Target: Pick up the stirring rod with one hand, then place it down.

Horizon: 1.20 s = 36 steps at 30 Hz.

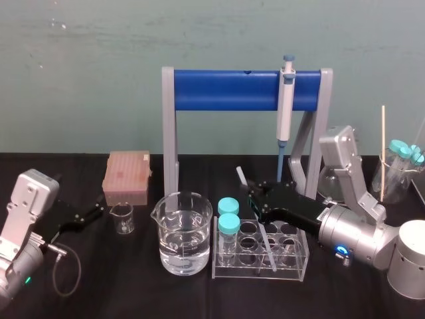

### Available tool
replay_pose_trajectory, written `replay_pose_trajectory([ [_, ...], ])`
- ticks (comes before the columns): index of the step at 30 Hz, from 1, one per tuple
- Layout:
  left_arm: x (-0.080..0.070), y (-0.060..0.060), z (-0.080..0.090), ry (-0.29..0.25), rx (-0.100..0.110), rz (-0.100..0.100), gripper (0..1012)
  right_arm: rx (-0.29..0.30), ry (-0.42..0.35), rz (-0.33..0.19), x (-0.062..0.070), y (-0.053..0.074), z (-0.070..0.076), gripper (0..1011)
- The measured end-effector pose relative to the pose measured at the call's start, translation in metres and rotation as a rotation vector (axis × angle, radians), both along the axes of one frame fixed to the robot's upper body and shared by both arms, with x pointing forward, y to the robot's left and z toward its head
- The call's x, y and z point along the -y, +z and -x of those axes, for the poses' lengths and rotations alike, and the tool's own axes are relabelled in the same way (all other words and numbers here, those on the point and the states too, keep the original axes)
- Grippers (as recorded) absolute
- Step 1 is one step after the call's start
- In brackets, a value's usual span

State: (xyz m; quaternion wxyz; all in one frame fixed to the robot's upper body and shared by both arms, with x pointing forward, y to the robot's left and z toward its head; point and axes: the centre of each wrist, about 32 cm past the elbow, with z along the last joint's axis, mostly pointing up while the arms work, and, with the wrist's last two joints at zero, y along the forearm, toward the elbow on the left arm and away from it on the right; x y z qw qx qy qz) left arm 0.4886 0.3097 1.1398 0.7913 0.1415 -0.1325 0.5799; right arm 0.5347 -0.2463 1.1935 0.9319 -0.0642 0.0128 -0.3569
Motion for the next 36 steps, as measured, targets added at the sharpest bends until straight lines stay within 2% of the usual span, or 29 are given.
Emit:
replay_pose_trajectory([
  [5,0.000,0.000,0.000,0.000,0.000,0.000,1000,0.064,-0.014,-0.032,0.001,-0.004,0.005,64],
  [12,0.000,0.000,0.000,0.000,0.000,0.000,1000,0.161,-0.025,-0.118,0.005,-0.011,0.016,64],
  [15,0.000,0.000,0.000,0.000,0.000,0.000,1000,0.202,-0.021,-0.160,0.007,-0.012,0.023,64],
  [19,0.000,0.000,0.000,0.000,0.000,0.000,1000,0.236,-0.018,-0.177,0.010,-0.009,0.029,64],
  [24,0.000,0.000,0.000,0.000,0.000,0.000,1000,0.316,-0.039,-0.198,0.018,0.006,0.033,64],
  [25,0.000,0.000,0.000,0.000,0.000,0.000,1000,0.340,-0.055,-0.205,0.022,0.013,0.032,64],
  [30,0.000,0.000,0.000,0.000,0.000,0.000,1000,0.405,-0.119,-0.207,0.033,0.027,0.027,64],
  [36,0.000,0.000,0.000,0.000,0.000,0.000,1000,0.432,-0.217,-0.183,0.049,0.034,0.021,64],
])
